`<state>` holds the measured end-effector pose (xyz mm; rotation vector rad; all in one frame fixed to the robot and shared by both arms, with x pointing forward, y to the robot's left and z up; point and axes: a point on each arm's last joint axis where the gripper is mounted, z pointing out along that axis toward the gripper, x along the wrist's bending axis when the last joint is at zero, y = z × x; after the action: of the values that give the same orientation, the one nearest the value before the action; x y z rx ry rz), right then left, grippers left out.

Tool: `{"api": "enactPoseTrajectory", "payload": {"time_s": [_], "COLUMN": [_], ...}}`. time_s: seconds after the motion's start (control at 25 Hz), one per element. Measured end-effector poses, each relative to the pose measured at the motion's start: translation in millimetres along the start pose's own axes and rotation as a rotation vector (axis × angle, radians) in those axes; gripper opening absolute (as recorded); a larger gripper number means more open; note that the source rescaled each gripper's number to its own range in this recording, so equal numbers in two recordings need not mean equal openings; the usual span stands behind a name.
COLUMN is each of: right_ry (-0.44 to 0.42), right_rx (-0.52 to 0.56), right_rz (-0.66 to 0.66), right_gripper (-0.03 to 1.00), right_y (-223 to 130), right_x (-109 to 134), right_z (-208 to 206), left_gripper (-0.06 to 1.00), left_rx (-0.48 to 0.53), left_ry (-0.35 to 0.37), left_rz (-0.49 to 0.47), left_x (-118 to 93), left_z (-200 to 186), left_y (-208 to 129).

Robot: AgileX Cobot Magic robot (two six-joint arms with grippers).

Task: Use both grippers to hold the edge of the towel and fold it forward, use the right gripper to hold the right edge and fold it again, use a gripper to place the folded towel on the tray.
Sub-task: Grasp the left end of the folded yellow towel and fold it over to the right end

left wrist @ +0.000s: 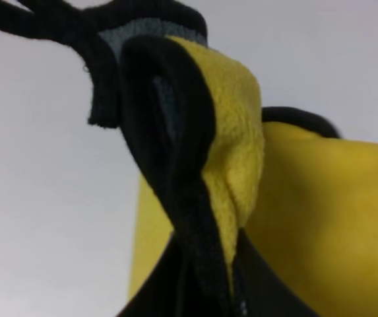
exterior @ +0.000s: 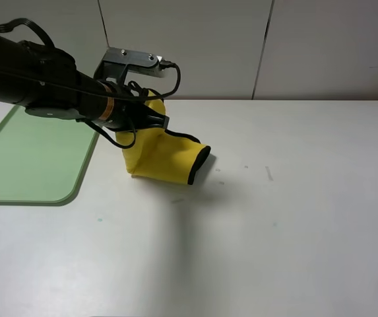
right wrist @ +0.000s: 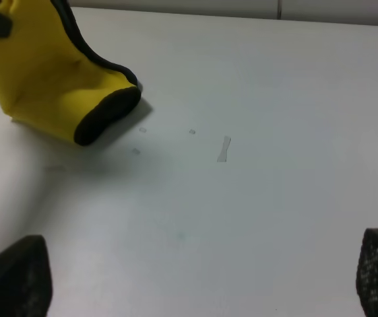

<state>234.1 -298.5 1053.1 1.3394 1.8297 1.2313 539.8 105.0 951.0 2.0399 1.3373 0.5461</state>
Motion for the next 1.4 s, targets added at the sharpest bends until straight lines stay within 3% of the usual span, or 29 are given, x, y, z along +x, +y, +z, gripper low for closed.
{"api": "enactPoseTrajectory", "payload": {"time_s": [0.6, 1.12, 1.24, 1.4], "right_ry": [0.0, 0.001, 0.001, 0.001], "right_rx": [0.0, 0.0, 0.0, 0.0], "right_rz": [0.0, 0.001, 0.001, 0.001], "right_gripper": [1.0, 1.0, 1.0, 1.0], "right_y": [0, 0, 0, 0], "right_x": [0, 0, 0, 0], "right_z": [0, 0, 0, 0], "left_gripper": [0.07, 0.08, 0.16, 0.45], "left_rx": [0.045, 0.101, 0.103, 0.102], "left_ry": [-0.096, -0.162, -0.162, -0.165], "left_rz": [0.079, 0.094, 0.081, 0.081], "left_x": [-62, -74, -74, -74], "left_z": [46, 73, 73, 73], "left_y": [-5, -26, -26, -26]}}
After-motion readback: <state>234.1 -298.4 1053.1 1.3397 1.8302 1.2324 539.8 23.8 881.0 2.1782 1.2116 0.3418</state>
